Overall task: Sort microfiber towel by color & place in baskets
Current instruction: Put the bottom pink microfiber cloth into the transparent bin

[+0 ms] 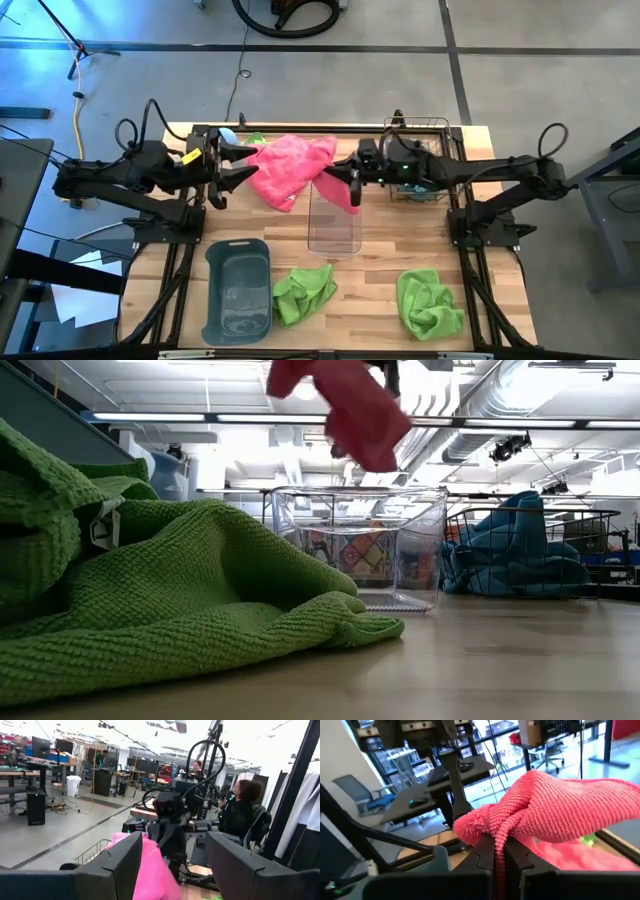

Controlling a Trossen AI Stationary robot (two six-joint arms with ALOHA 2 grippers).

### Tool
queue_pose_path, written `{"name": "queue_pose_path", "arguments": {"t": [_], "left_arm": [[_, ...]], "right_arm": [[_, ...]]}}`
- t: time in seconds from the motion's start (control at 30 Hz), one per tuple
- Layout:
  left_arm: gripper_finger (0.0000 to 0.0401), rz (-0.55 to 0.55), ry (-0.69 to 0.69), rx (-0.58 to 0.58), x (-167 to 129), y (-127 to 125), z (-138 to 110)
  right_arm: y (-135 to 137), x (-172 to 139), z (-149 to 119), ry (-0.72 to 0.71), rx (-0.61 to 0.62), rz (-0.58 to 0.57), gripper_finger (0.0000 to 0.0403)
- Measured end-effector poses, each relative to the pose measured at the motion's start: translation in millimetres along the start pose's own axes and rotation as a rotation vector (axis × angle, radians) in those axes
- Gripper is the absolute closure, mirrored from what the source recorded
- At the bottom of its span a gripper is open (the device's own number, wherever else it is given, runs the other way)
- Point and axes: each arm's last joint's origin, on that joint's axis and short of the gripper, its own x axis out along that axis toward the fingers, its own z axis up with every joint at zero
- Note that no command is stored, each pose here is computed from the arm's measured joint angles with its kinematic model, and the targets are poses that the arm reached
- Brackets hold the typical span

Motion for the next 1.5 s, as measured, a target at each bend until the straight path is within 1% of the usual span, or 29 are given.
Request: {"name": "queue_pose_path", "arguments": {"t": [0.13, 0.3, 0.4, 0.47, 0.57, 0.67, 0.77, 0.87, 1.0, 1.13, 1.27, 1.33, 1.5], "left_arm": [[0.0196, 0.003, 0.025, 0.0, 0.2, 0.3, -2.6], [0.0196, 0.006, 0.05, -0.012, 0.2, 0.6, -5.1], [0.0196, 0.007, 0.053, -0.011, 0.1, 0.6, -5.4], [0.0196, 0.007, 0.054, -0.016, 0.1, 0.6, -5.5], [0.0196, 0.008, 0.054, -0.026, 0.1, 0.6, -5.5], [0.0196, 0.008, 0.055, -0.027, 0.1, 0.7, -5.6], [0.0196, 0.008, 0.055, -0.027, 0.1, 0.7, -5.6], [0.0196, 0.008, 0.055, -0.027, 0.1, 0.7, -5.6], [0.0196, 0.031, 0.057, -0.024, 0.1, 1.4, -6.2], [0.0196, 0.045, 0.058, -0.022, 0.5, 1.7, -6.5], [0.0196, 0.048, 0.065, -0.02, 1.1, 1.7, -7.4], [0.0196, 0.049, 0.071, -0.017, 1.8, 1.5, -8.4], [0.0196, 0.049, 0.075, -0.016, 2.6, 1.3, -9.0]], "right_arm": [[-3.7, 18.8, -19.4, 0.057, -0.008, -0.014, 0.0403], [-7.3, 22.9, -53.8, 0.111, 0.027, -0.013, 0.0403], [-10.9, 17.7, -74.6, 0.071, 0.07, -0.018, 0.0403], [-13.1, 12.7, -86.0, 0.014, 0.106, -0.031, 0.0403], [-14.3, 5.0, -102.7, -0.037, 0.153, -0.018, 0.0403], [-10.6, -1.9, -116.1, 0.024, 0.167, -0.012, 0.0403], [-6.2, -9.4, -127.0, 0.158, 0.158, -0.036, 0.0403], [-2.4, -17.9, -128.0, 0.265, 0.12, -0.058, 0.0403], [-1.4, -26.9, -120.1, 0.344, 0.075, -0.086, 0.0403], [-4.2, -27.1, -112.1, 0.458, 0.03, -0.112, 0.0403], [-4.5, -17.4, -109.0, 0.571, -0.023, -0.09, 0.0403], [-1.5, -8.2, -104.2, 0.584, -0.061, -0.069, 0.0403], [3.9, 16.8, -102.5, 0.735, -0.162, -0.038, 0.0403]]}}
